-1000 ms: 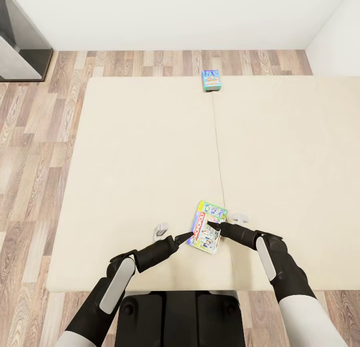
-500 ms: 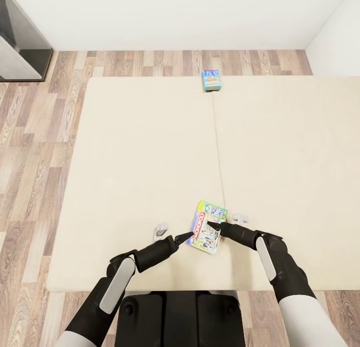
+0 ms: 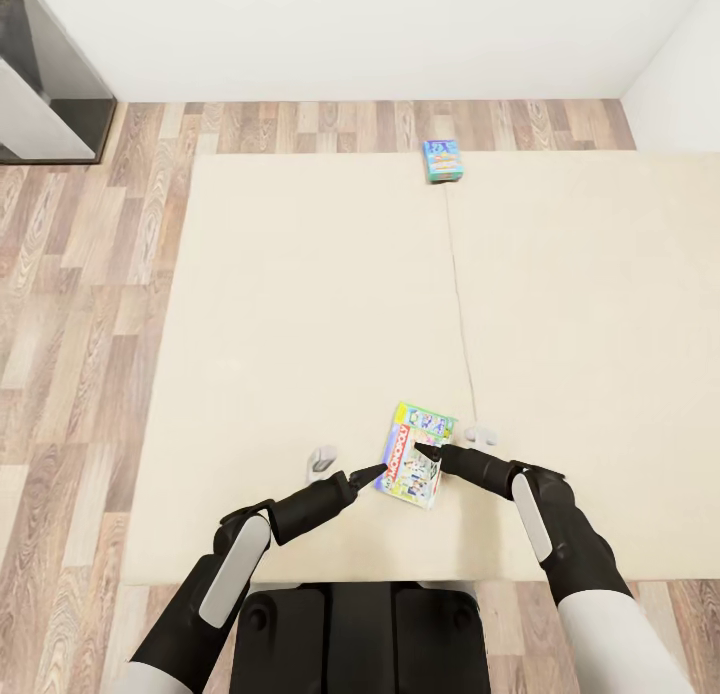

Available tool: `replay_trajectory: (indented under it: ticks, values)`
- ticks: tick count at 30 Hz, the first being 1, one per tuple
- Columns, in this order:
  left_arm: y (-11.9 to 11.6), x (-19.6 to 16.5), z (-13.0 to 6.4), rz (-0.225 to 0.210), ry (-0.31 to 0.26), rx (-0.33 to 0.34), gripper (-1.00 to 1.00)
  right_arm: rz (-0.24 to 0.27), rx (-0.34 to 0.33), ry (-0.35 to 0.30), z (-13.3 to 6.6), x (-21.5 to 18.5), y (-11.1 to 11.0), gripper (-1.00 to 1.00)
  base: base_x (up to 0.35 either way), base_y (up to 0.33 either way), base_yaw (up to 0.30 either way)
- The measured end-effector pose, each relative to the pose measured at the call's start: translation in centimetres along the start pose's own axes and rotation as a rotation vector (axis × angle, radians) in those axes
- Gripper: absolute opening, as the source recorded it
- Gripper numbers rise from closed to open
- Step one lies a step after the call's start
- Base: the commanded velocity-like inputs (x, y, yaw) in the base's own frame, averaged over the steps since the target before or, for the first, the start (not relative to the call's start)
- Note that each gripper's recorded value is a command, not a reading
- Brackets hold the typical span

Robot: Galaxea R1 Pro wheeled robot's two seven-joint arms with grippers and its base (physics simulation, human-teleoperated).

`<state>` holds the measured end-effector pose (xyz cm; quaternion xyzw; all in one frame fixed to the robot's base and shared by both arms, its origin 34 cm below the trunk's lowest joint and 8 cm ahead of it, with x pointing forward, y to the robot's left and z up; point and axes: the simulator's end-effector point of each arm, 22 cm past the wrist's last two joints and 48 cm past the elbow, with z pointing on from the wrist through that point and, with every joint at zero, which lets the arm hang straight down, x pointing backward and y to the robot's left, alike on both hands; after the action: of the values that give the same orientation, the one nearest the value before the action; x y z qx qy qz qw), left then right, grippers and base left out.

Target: Put all the toys in the child's room - the three board games (two on the bed and one on the table), the two jigsaw puzzles on the table, and the tennis ball on the table - inside the toy box on the table in the child's room.

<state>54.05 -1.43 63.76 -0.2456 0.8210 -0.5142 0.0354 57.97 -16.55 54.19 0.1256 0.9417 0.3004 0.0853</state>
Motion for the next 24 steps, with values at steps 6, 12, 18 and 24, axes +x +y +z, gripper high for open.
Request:
replay_trajectory:
  ticks: [6,12,18,24]
  values:
    - [0.0,-0.01,0.0,0.0,0.0,0.0,1.0,0.0,0.0,0.0,0.0,0.0,0.0,1.0,0.0,0.182,0.0]
    - [0.0,0.0,0.0,0.0,0.0,0.0,1.0,0.0,0.0,0.0,0.0,0.0,0.01,1.0,0.0,0.073,0.0]
    - [-0.01,0.0,0.0,0.0,-0.001,0.0,1.0,0.0,0.0,0.0,-0.01,0.0,0.01,1.0,0.0,0.029,0.0]
    - [-0.02,-0.02,0.0,0.001,-0.001,0.0,1.0,0.0,0.0,0.0,-0.01,0.0,0.01,1.0,0.0,0.011,0.0]
